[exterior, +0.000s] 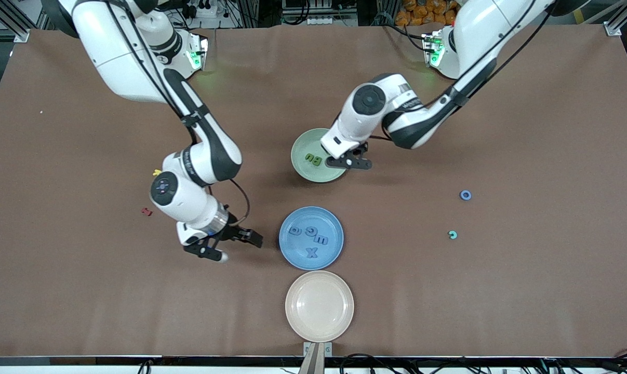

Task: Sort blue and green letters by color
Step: 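Drop the green N on the green plate while the right gripper withdraws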

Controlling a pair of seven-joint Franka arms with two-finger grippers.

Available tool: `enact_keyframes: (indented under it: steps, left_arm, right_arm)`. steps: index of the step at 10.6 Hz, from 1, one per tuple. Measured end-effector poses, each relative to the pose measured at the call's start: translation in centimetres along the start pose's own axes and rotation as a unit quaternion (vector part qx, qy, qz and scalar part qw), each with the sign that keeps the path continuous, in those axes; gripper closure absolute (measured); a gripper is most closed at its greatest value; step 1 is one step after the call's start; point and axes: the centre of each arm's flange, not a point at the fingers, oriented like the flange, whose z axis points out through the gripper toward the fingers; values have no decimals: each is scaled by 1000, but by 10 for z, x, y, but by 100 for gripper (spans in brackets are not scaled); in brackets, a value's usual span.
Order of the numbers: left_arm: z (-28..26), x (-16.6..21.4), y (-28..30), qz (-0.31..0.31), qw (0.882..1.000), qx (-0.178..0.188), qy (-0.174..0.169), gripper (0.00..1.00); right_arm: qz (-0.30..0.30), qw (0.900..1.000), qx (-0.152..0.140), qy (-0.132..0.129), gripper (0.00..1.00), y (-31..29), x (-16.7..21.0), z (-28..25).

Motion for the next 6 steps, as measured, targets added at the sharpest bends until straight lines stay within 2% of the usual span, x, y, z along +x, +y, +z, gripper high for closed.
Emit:
enact_keyframes:
  steps: [3,5,6]
  left_arm:
    - [14,-37,34,-13,1000,19,13,66]
    - [25,-46,41,-25,999,19,13,66]
    - [29,-44,40,-36,999,17,13,62]
  right_arm:
    - [-25,999,-40,-6,0,82,26,-19]
    - [-43,997,-70,-11,0,143,48,-41]
    - [-52,995,-84,-15,0,174,61,-58]
